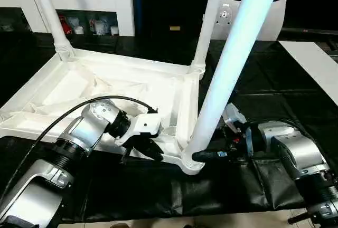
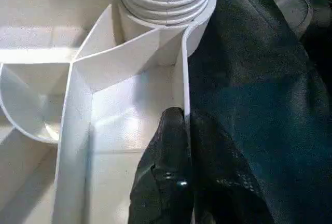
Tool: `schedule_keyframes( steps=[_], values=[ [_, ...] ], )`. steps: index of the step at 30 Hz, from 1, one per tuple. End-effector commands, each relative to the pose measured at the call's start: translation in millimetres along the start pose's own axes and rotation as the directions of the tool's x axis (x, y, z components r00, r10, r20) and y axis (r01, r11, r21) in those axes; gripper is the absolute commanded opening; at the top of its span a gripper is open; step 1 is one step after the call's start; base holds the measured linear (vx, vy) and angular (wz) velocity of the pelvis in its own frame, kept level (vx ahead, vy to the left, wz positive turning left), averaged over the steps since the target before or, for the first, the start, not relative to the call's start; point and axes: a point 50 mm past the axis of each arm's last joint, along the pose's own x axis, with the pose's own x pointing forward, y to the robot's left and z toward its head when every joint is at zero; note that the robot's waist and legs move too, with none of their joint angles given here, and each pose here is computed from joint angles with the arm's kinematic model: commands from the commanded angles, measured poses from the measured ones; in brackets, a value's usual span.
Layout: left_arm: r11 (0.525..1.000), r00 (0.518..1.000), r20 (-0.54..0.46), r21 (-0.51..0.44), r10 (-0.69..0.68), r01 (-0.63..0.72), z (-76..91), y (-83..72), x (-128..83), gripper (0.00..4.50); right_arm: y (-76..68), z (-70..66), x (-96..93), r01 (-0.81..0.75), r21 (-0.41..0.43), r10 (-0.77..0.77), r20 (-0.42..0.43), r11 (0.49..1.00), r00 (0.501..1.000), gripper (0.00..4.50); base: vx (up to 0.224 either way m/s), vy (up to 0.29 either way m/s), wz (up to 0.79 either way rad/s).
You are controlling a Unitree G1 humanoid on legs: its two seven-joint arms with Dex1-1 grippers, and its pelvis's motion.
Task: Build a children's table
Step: Rotate leg to tighten
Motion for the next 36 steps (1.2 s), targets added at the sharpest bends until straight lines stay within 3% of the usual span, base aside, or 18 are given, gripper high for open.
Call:
schedule_keyframes(
  steps=[1, 7, 13, 15, 16, 17, 22, 23, 25, 27, 32, 36],
  values=[
    [0.994, 0.996, -0.005, 0.067, -0.088, 0.088, 11.4, -2.6, 7.6, 0.0, -0.9, 1.8, -3.0, 0.002, 0.002, -0.002, -0.009, 1.0, 1.0, 2.4, 0.0, 0.0, 0.0],
    [0.998, 0.998, 0.037, 0.022, -0.052, 0.051, 12.9, -0.3, 9.5, 0.0, 3.2, 2.3, 3.9, 0.006, 0.047, -0.009, 0.05, 0.999, 0.999, 2.13, 0.0, 0.0, 0.0],
    [0.993, 0.992, 0.091, -0.093, 0.086, -0.078, 20.3, 10.3, 14.6, 0.0, -1.1, 2.5, 18.9, 0.175, 0.07, -0.181, 0.078, 0.982, 0.98, 2.09, 0.0, 0.0, 0.0],
    [0.971, 0.973, 0.119, -0.161, 0.198, -0.178, 26.3, 18.2, 22.4, 0.0, -9.0, 1.9, 31.5, 0.335, 0.124, -0.348, 0.11, 0.934, 0.931, 2.08, 0.0, 0.0, 0.0],
    [0.971, 0.973, 0.119, -0.161, 0.198, -0.178, 26.3, 18.2, 22.4, 0.0, -9.0, 1.9, 31.5, 0.335, 0.124, -0.348, 0.11, 0.934, 0.931, 2.07, 0.0, 0.0, 0.0],
    [0.94, 0.947, 0.134, -0.226, 0.291, -0.257, 32.4, 25.4, 29.8, 0.0, -14.2, 2.9, 42.4, 0.443, 0.19, -0.47, 0.132, 0.876, 0.873, 2.06, 0.0, 0.0, 0.0],
    [0.889, 0.905, 0.139, -0.295, 0.402, -0.35, 42.0, 35.2, 38.7, 0.0, -17.4, 5.4, 57.1, 0.541, 0.254, -0.585, 0.144, 0.802, 0.798, 2.01, 0.0, 0.0, 0.0],
    [0.862, 0.88, 0.143, -0.323, 0.454, -0.392, 47.8, 40.0, 42.7, 0.0, -20.8, 4.9, 63.2, 0.602, 0.299, -0.656, 0.127, 0.74, 0.744, 2.01, 0.0, 0.0, 0.0],
    [0.836, 0.853, 0.156, -0.347, 0.498, -0.424, 55.3, 44.0, 46.4, 0.0, -24.5, 5.0, 68.8, 0.657, 0.323, -0.718, 0.117, 0.681, 0.687, 2.01, 0.0, 0.0, 0.0],
    [0.84, 0.847, 0.184, -0.344, 0.499, -0.42, 63.8, 44.3, 50.8, 0.0, -26.4, 8.6, 72.2, 0.675, 0.359, -0.755, 0.16, 0.645, 0.636, 2.69, 0.0, 0.0, 0.0],
    [0.846, 0.848, 0.187, -0.327, 0.495, -0.422, 65.9, 43.5, 51.9, 0.0, -27.3, 10.1, 71.3, 0.679, 0.389, -0.774, 0.178, 0.622, 0.607, 3.14, 0.0, 0.0, 0.0],
    [0.873, 0.877, 0.142, -0.259, 0.458, -0.414, 51.0, 35.9, 48.6, 0.0, -27.5, 10.2, 54.8, 0.711, 0.35, -0.791, 0.205, 0.61, 0.577, 3.5, 0.0, 0.0, 0.0]
  ],
)
